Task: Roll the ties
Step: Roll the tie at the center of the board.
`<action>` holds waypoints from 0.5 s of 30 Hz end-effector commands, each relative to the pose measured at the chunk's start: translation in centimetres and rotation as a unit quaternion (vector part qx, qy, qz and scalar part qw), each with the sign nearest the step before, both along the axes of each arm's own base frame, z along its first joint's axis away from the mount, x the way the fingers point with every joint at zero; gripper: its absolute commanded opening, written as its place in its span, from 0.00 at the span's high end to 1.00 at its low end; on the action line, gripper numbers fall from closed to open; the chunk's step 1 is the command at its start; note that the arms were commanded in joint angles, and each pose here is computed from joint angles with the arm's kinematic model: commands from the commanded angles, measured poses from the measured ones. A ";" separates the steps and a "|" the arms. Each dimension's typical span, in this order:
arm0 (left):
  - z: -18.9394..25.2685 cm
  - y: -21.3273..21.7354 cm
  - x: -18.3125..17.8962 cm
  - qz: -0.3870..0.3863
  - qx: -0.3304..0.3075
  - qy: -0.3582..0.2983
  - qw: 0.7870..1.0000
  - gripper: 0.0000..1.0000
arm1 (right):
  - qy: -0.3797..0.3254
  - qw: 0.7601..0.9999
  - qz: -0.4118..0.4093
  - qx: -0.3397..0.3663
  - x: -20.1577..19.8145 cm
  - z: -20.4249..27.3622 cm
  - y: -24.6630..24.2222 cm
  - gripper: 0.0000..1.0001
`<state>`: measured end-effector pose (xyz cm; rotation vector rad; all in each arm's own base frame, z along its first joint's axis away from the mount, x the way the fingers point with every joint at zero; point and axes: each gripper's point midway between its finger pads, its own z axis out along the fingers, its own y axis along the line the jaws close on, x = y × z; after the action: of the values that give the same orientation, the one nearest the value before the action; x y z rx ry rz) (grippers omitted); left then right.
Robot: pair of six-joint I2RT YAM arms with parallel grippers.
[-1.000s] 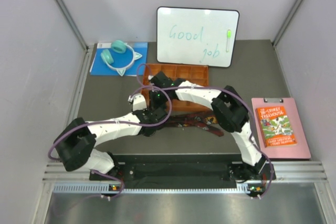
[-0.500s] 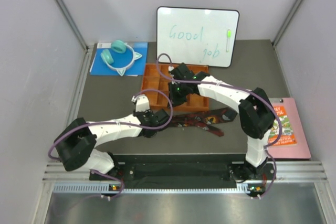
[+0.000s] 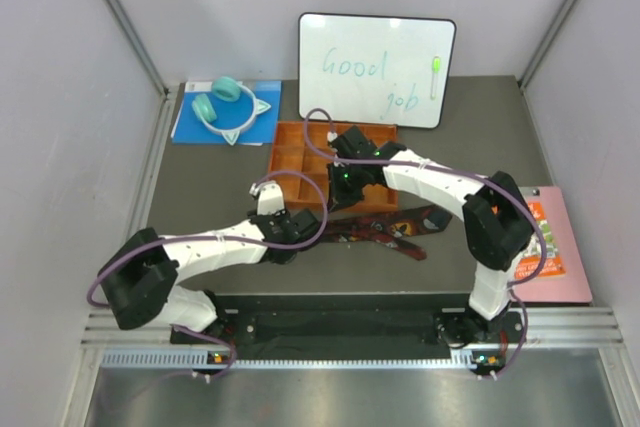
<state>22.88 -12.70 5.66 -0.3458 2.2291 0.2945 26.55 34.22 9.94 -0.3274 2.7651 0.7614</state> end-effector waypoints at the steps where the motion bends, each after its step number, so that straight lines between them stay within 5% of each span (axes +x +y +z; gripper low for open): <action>1: 1.0 -0.3 0.0 -0.010 -0.019 -0.013 1.000 0.46 | -0.034 0.999 -0.009 0.010 0.5 2.5 -1.3 0.95; 10: 6.1 -0.9 0.4 -0.019 -0.060 -0.047 0.997 0.39 | -0.043 0.999 0.011 0.027 0.8 3.8 -0.4 0.95; 13: 7.6 0.1 -0.4 0.003 -0.084 -0.054 0.995 0.55 | -0.053 0.998 0.027 0.035 1.4 4.9 0.4 0.94; 15: 7.7 0.8 -1.3 0.022 -0.110 -0.053 0.992 0.77 | -0.069 0.996 0.048 0.031 1.6 6.2 1.4 0.94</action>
<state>22.88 -13.32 11.37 -0.4201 2.1735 0.0995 26.51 33.37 11.70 -0.3718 2.7374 0.7578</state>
